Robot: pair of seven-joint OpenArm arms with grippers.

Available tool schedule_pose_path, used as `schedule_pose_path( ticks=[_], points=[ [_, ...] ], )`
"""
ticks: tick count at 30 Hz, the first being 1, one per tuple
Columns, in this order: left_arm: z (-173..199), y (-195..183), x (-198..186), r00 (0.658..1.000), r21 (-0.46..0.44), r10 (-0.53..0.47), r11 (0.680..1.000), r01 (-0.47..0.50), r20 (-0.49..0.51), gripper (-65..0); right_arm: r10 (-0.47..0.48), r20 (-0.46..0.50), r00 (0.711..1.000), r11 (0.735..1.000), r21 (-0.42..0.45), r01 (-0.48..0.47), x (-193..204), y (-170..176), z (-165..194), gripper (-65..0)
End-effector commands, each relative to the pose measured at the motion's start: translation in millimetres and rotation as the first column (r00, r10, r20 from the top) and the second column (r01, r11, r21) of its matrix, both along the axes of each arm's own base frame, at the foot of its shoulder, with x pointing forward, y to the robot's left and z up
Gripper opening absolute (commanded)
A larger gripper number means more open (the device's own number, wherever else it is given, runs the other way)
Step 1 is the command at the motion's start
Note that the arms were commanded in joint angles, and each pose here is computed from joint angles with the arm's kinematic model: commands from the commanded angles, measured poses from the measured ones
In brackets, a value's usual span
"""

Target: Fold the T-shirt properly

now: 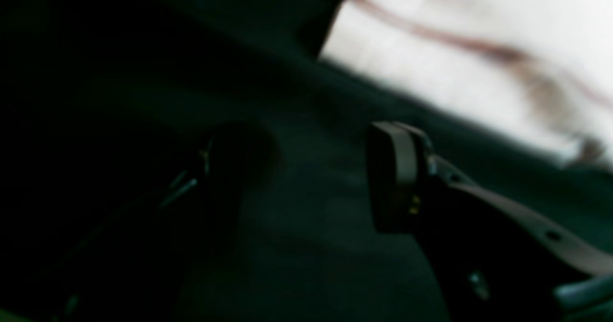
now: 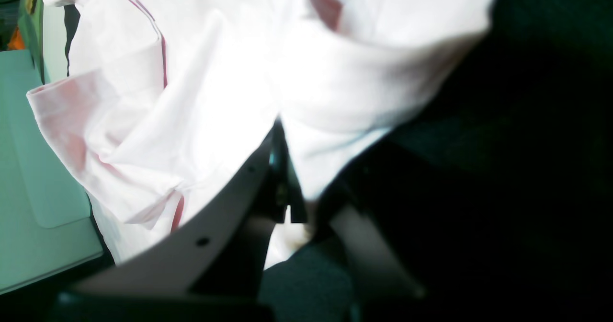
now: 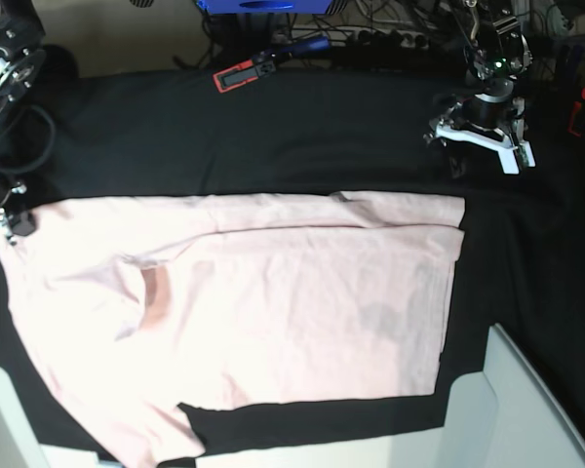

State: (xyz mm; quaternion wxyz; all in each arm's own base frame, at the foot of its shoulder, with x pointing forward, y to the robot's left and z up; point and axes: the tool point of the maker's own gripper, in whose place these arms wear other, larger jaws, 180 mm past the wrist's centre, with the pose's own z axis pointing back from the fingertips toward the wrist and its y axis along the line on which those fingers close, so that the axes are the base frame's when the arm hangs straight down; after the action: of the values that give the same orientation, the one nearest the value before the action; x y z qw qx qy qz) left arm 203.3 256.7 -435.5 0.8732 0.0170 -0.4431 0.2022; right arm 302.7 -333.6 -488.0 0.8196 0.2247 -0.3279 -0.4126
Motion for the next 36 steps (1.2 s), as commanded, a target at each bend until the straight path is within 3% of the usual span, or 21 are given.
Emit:
schedule_pose_path(
  ticks=[1, 11, 16, 25, 36],
  points=[
    [14, 5, 8, 0.998, -0.002, 0.013, 1.0, -0.013, 0.059, -25.5, -0.011, 0.052, 0.999, 0.999, -0.03, 0.013, 13, -15, 17, -64.9],
    [42, 22, 60, 0.981, -0.036, 0.038, 0.999, -0.032, 0.191, -25.5, -0.01, 0.045, 0.999, 0.999, -0.03, 0.011, 11, -15, 16, -64.9],
    [20, 21, 78, 0.984, -0.09, 0.067, 0.995, -0.053, 0.162, -25.5, -0.007, 0.047, 0.999, 0.999, -0.03, 0.009, 11, -15, 16, -64.9],
    [-23, 18, 77, 0.992, -0.157, 0.108, 0.983, -0.096, 0.068, -25.5, -0.005, 0.046, 0.999, 1.0, -0.03, 0.007, 10, -15, 16, -65.0],
    [-45, 11, 76, 0.994, -0.189, 0.108, 0.976, -0.104, 0.012, -25.7, -0.005, 0.044, 0.999, 1.0, -0.028, 0.006, 10, -14, 15, -65.0]
  ],
)
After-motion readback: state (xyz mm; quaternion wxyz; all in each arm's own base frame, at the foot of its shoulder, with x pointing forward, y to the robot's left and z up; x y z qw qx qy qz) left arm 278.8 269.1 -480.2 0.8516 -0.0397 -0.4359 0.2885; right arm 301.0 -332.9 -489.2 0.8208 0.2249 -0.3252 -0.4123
